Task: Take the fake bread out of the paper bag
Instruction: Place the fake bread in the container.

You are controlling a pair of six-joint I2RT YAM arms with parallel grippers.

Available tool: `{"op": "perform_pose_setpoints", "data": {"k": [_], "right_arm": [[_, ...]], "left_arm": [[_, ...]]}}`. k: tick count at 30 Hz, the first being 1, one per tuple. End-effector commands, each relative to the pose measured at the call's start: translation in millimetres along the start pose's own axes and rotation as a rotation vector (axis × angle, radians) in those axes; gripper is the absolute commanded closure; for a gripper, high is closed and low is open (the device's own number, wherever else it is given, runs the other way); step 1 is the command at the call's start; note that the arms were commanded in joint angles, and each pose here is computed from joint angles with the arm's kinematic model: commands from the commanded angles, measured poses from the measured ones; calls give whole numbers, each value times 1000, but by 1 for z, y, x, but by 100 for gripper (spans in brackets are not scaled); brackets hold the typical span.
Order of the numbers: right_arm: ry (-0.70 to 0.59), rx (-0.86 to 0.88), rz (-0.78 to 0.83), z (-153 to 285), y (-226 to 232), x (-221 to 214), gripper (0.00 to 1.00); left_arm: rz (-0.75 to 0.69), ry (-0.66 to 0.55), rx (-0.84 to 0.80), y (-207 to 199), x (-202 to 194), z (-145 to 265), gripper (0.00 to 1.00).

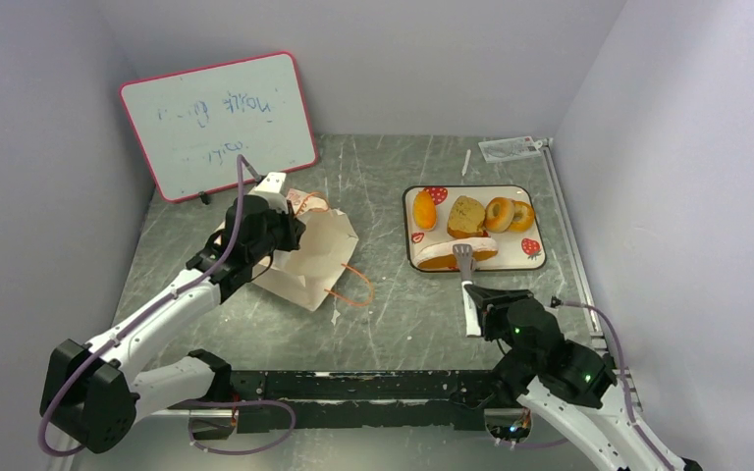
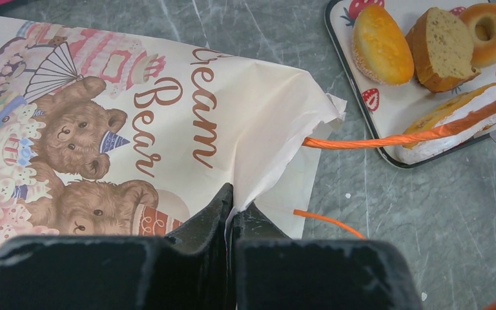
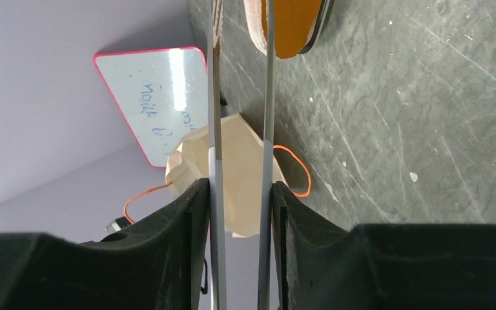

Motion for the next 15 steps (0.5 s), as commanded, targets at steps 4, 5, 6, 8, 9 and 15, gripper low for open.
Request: {"op": "perform_pose_setpoints", "data": {"k": [4,5,6,8,9,15], "right_arm": [[-22,52,29,15,17,5,60],[-20,52,35,17,17,6,60],[-17,53,41,18,18,6,60],[-4,59,59,21,19,5,60],[4,63,72,23,19,5,60],[58,100,207,28,27,-4,60]], "left_arm": [[-13,-56,-62,-9,9,6,93],[-16,-57,-73,-11,8,7,93],[-20,-55,-90,-12,7,7,93],[-34,-53,-137,-15,3,8,93],[-42,-55,-165,-17,1,9,93],[-82,-9,-304,-28,-11,16,93]]}}
Point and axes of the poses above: each gripper's point midway between its finger pads, its own z axis back along the fingers, its own y axis along the line the jaws close on, x = y × z, the point moved 7 cm from there along z, back along the fingers, and after that the axes turned 3 degrees about -z, right-handed, at the moved point
